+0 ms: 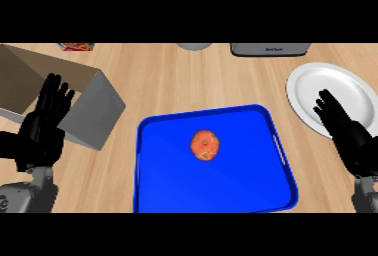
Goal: Pick the squash from the tray and place it in the plate
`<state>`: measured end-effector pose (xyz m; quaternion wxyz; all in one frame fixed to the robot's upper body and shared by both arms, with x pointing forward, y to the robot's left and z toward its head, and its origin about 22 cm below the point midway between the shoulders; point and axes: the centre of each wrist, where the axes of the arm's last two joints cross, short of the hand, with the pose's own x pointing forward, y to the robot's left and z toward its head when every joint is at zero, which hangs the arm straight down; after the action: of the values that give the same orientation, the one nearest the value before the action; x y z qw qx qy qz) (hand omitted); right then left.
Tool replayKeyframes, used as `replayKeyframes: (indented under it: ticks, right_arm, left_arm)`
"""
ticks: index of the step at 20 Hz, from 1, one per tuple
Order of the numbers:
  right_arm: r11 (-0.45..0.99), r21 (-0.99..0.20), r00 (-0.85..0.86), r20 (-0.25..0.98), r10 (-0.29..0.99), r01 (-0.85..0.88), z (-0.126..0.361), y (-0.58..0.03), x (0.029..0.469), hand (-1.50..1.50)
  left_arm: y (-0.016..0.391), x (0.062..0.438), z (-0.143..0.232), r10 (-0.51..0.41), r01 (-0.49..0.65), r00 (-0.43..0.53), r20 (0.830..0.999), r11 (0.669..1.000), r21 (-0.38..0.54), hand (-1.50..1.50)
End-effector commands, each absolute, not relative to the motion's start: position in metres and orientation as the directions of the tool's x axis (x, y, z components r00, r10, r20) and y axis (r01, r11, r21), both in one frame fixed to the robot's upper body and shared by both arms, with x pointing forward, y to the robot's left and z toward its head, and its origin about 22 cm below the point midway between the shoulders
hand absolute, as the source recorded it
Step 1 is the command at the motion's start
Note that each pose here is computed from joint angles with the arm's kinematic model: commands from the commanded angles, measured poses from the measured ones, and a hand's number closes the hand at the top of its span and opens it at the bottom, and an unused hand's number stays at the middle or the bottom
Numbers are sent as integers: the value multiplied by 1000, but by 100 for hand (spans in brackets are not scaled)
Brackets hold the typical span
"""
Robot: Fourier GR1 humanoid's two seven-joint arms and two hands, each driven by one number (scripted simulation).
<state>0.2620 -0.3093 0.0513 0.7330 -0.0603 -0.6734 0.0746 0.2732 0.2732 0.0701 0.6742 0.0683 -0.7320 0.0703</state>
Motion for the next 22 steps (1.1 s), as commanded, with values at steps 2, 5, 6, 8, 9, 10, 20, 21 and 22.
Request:
replayKeyframes:
  ticks: [2,5,6,8,9,10,20,21,22]
  right_arm:
    - [961,-102,-49,994,93,-256,55,-270,288,150]
    - [844,-52,-162,986,-42,-534,80,-221,305,150]
    - [794,-49,-192,978,-86,-605,88,-202,310,150]
    - [648,-697,-533,690,490,-307,158,-256,309,150]
    - [907,-333,-403,890,212,-258,76,-241,314,-150]
    - [946,-155,-359,932,46,-283,57,-236,312,-150]
    - [692,-470,-476,855,205,-548,20,-238,325,-150]
    - [696,-462,-467,861,202,-551,13,-239,327,-150]
    - [681,-493,-479,847,233,-541,26,-253,335,-150]
  left_arm:
    - [277,278,67,-71,-143,-39,997,988,64,0]
    - [275,274,64,-157,-68,26,987,985,158,0]
    - [268,273,65,-165,-34,14,986,986,166,0]
    - [270,270,66,-132,-36,35,991,990,133,0]
    - [268,274,56,-142,-38,94,985,989,146,0]
    - [271,268,49,-142,-11,106,984,989,144,0]
    - [268,276,51,-174,-9,134,976,984,177,0]
    - [270,276,39,-173,-25,140,975,984,178,0]
    - [273,272,35,-177,-34,139,974,982,184,0]
